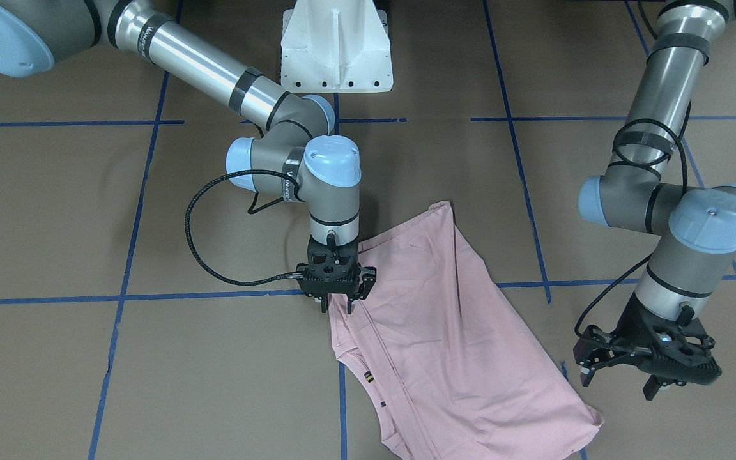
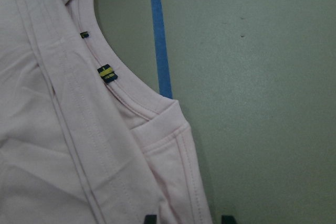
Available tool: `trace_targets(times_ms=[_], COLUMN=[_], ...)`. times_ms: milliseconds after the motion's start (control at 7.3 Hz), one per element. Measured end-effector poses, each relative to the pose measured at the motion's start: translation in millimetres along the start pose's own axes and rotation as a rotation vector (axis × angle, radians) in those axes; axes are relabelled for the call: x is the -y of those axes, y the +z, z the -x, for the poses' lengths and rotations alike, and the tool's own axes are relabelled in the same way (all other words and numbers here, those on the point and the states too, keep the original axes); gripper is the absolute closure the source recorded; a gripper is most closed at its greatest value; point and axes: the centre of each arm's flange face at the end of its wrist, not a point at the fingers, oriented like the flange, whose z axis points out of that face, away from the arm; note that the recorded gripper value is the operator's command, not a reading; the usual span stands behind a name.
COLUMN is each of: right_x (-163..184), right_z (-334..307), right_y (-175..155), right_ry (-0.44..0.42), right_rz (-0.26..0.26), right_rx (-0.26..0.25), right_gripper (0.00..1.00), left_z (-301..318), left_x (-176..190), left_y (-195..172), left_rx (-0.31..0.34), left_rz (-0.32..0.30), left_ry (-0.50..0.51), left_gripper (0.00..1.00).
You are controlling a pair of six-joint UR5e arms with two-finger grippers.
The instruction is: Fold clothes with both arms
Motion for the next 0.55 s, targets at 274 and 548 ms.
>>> trace_targets(times_ms=[274,548], right_x=[-2.6,-2.8], right_z=[0.6,3.5], right_y=[0.3,-3.2], right_ry=[0.030,0.067], right_rz=[0.000,-0.001], right_rx=[0.000,0.006], right_gripper=[1.00,1.00], left_z=[-0.5,-1.2], left_x=[-0.1,0.0], left_y=[0.0,0.1], left_rx=[-0.001,-0.001], left_rz=[0.000,0.000], left_ry=[0.000,0.001], left_gripper=[0.00,0.00])
